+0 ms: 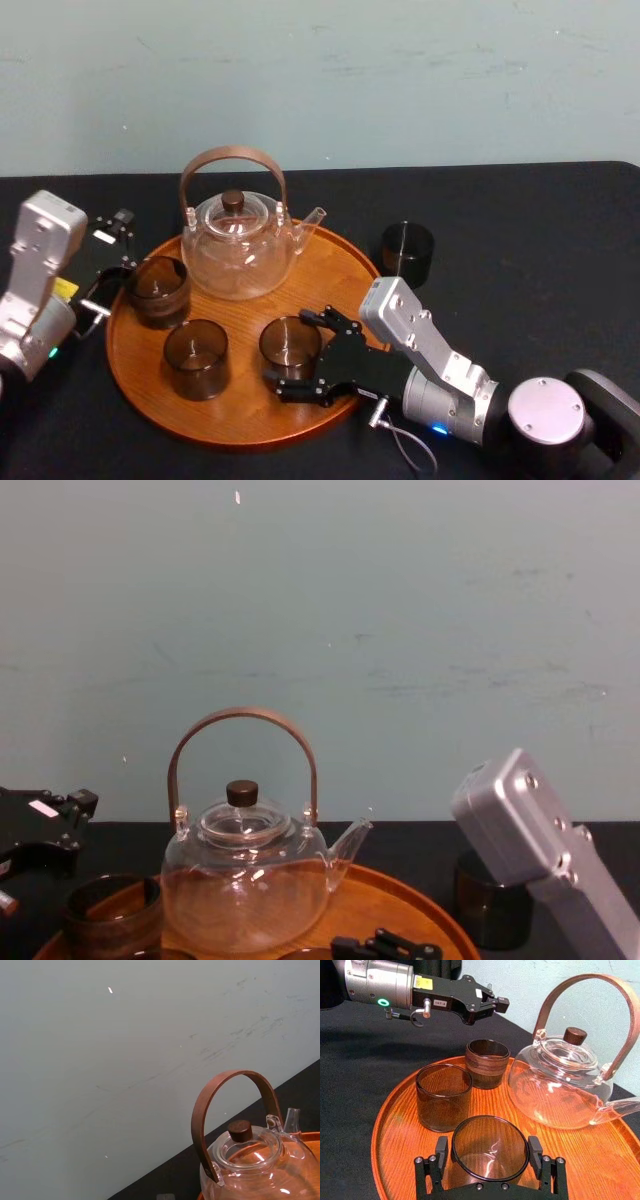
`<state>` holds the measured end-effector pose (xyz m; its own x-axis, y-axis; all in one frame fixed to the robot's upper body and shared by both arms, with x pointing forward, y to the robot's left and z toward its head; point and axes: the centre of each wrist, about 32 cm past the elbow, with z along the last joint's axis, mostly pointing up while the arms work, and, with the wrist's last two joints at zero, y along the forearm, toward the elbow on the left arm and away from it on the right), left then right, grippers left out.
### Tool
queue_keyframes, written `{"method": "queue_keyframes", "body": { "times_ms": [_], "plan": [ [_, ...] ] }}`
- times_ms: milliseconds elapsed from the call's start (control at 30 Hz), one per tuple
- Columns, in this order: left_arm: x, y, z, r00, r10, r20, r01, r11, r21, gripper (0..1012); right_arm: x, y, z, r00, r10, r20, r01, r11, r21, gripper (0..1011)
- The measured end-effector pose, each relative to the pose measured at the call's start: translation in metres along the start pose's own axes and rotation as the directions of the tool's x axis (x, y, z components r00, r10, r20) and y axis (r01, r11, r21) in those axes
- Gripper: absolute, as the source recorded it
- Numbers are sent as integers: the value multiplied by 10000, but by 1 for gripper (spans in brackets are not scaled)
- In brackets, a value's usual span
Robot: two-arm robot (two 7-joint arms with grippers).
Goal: Pick up the glass from the table and place it on the tray.
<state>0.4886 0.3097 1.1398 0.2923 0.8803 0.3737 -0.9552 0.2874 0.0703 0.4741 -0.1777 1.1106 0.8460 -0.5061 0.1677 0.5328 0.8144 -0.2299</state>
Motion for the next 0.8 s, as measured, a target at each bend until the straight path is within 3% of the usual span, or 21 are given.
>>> {"method": "queue_keyframes", "body": {
  "times_ms": [367,567,800],
  "plan": [
    [0,0,0,10000,1,0,-1,10000,0,0,2,-52,23,9998,-108,162,103,9994,317,1002],
    [0,0,0,10000,1,1,-1,10000,0,0,-9,-206,160,9952,-655,724,586,9938,945,1002],
    [0,0,0,10000,0,0,0,10000,0,0,-23,-412,280,9890,-1076,1013,910,9834,1569,1002]
  ]
}}
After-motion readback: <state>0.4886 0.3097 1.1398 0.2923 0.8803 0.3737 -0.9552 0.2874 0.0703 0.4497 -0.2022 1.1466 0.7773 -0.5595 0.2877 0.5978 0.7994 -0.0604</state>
